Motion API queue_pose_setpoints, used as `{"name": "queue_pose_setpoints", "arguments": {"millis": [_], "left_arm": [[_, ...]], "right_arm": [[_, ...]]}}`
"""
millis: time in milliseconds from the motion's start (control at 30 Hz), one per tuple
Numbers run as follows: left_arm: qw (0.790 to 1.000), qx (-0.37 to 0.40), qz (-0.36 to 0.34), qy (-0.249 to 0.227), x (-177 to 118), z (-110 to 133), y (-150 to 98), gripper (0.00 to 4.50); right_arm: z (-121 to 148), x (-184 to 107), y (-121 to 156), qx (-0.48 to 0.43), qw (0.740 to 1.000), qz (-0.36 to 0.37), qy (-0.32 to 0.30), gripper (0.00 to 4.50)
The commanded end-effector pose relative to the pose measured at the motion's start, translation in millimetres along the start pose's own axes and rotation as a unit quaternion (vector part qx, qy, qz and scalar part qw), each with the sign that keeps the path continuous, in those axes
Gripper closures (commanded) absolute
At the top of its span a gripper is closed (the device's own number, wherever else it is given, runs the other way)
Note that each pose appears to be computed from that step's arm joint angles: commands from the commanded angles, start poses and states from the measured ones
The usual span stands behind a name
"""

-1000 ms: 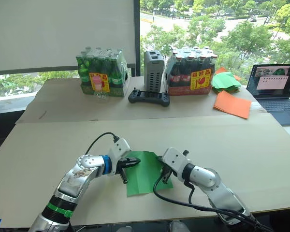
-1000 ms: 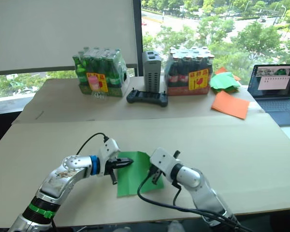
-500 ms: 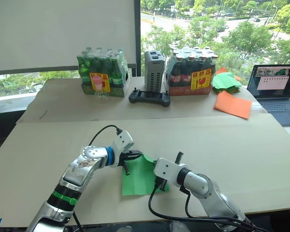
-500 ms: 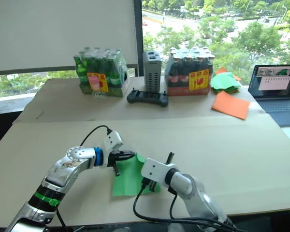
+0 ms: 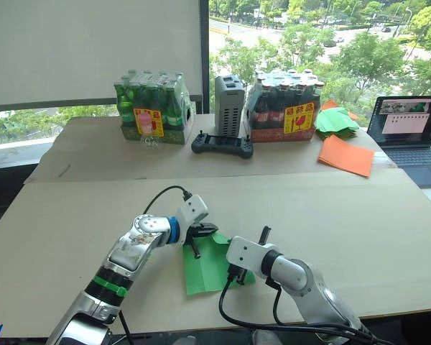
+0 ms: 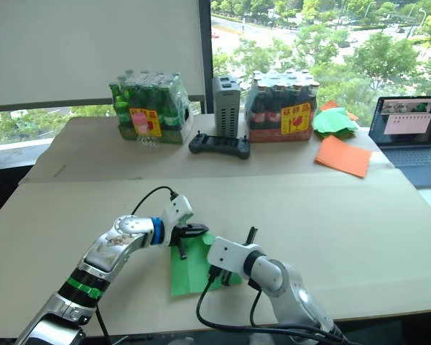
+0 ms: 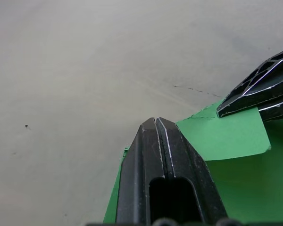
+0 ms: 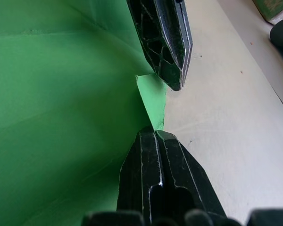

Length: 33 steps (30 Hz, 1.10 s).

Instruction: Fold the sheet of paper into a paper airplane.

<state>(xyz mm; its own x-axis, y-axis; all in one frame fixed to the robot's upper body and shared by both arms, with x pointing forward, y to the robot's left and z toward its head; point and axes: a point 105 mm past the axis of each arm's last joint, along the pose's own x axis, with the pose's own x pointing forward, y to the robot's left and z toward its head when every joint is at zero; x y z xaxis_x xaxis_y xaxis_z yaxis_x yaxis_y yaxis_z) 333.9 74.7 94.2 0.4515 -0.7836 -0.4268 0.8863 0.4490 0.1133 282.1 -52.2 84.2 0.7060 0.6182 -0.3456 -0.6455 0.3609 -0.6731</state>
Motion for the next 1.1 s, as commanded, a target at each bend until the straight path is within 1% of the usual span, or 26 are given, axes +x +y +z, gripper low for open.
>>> {"name": "queue_pose_setpoints", "arguments": {"millis": [33,167,300,333,467,600,733,867,933,1033,1100], "left_arm": [[1.0,0.019,-0.002,-0.005,-0.7,4.6,1.5,4.5],[1.0,0.015,-0.007,-0.002,8.5,0.9,-2.9,4.5],[1.0,0.013,-0.001,0.009,12.4,-6.8,-0.8,4.5],[1.0,0.014,-0.001,0.011,12.4,-8.7,-1.1,4.5],[1.0,0.018,-0.004,0.021,13.4,-15.0,-2.2,4.5],[0.999,0.022,-0.004,0.029,14.2,-20.2,-2.1,4.5],[0.998,0.033,0.006,0.047,16.8,-26.8,1.3,4.5],[0.998,0.036,0.012,0.059,19.0,-30.2,4.6,4.5],[0.997,0.038,0.01,0.066,19.2,-32.4,4.1,4.5],[0.996,0.039,0.006,0.076,18.5,-36.6,2.9,4.5],[0.996,0.036,0.008,0.079,18.2,-38.0,3.1,4.5]], "right_arm": [[11.8,-2.6,-2.7,-0.011,1.0,-0.007,-0.017,4.47],[12.5,-1.4,-5.3,-0.017,1.0,-0.013,-0.017,4.47],[14.7,-1.9,-6.7,-0.017,1.0,-0.014,-0.02,4.47],[15.9,-3.0,-7.5,-0.015,1.0,-0.013,-0.022,3.88],[21.5,-11.7,-11.6,0.006,0.999,0.004,-0.035,2.69],[23.3,-22.4,-17.0,0.038,0.998,0.027,-0.043,2.69],[28.1,-33.4,-36.6,0.12,0.99,0.02,-0.07,2.69],[27.2,-32.4,-49.0,0.156,0.985,0.014,-0.077,2.69],[18.2,-23.4,-49.8,0.164,0.985,0.012,-0.057,2.69],[14.7,-11.4,-42.0,0.172,0.984,0.02,-0.045,3.53],[14.8,-3.9,-35.2,0.18,0.982,0.029,-0.042,4.24]]}}
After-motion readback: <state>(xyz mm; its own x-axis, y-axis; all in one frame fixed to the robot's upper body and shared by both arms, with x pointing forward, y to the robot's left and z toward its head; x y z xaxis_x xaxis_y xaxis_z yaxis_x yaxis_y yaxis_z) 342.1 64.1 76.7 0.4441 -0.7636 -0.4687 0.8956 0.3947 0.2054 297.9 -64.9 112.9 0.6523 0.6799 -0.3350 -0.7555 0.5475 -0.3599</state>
